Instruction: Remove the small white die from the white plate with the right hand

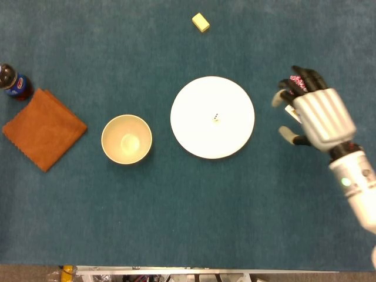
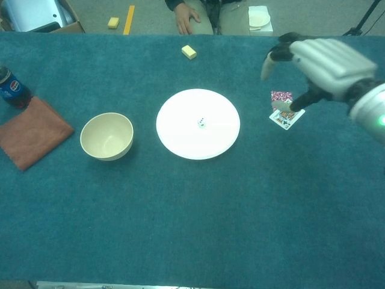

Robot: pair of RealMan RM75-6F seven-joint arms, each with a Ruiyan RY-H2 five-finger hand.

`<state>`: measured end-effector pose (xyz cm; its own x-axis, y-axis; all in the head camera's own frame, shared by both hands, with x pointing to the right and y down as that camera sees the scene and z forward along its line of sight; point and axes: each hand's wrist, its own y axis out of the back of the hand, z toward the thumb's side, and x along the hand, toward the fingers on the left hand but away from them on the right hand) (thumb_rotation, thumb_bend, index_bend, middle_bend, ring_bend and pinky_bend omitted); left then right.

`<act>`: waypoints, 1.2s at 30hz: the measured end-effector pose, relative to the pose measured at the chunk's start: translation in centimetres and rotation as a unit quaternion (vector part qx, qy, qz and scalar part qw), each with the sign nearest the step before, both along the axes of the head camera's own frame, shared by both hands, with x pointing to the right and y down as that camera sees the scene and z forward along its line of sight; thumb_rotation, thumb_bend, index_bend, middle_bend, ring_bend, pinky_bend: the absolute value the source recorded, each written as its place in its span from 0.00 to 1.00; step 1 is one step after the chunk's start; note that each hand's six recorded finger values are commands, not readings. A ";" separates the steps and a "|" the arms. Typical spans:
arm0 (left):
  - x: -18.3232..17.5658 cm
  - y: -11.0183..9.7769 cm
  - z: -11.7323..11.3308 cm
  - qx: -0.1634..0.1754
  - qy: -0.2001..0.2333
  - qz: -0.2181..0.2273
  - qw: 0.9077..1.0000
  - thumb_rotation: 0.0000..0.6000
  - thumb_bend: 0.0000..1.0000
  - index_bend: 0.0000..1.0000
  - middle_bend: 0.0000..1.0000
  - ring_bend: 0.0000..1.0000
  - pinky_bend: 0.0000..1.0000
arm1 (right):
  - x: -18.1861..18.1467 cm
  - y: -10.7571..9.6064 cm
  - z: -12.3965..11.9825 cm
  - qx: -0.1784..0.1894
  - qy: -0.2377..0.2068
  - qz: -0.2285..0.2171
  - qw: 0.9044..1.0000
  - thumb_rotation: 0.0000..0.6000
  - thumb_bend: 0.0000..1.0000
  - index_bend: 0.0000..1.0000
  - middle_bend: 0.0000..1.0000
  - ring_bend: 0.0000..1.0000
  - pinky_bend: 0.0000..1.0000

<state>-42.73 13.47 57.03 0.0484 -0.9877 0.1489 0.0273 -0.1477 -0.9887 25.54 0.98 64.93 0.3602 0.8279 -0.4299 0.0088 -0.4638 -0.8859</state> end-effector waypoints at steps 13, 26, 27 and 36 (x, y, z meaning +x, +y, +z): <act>-0.4 0.6 -0.2 -0.005 -0.004 -0.004 1.000 1.00 0.34 0.06 0.09 0.03 0.07 | -3.6 -1.5 6.7 -0.021 0.059 -0.019 0.998 1.00 0.23 0.44 0.27 0.04 0.10; -0.7 0.9 -0.1 -0.006 -0.004 -0.012 1.000 1.00 0.34 0.06 0.09 0.03 0.07 | -8.7 -2.3 10.8 -0.023 0.076 -0.050 0.996 1.00 0.24 0.46 0.27 0.04 0.10; -0.7 0.9 -0.1 -0.006 -0.004 -0.013 1.000 1.00 0.34 0.06 0.09 0.03 0.07 | -9.1 -2.4 11.1 -0.023 0.079 -0.052 0.995 1.00 0.24 0.46 0.27 0.04 0.10; -1.3 1.0 -0.1 -0.005 -0.002 -0.020 1.000 1.00 0.34 0.06 0.09 0.03 0.07 | -11.7 -2.6 12.5 -0.017 0.093 -0.066 0.993 1.00 0.24 0.46 0.27 0.04 0.10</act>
<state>-44.06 14.50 56.90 0.0076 -0.9874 0.1581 0.0253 -0.1578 -0.9871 13.80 -1.65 77.41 0.3760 0.7628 -0.5260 -0.2163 -0.4797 -0.8504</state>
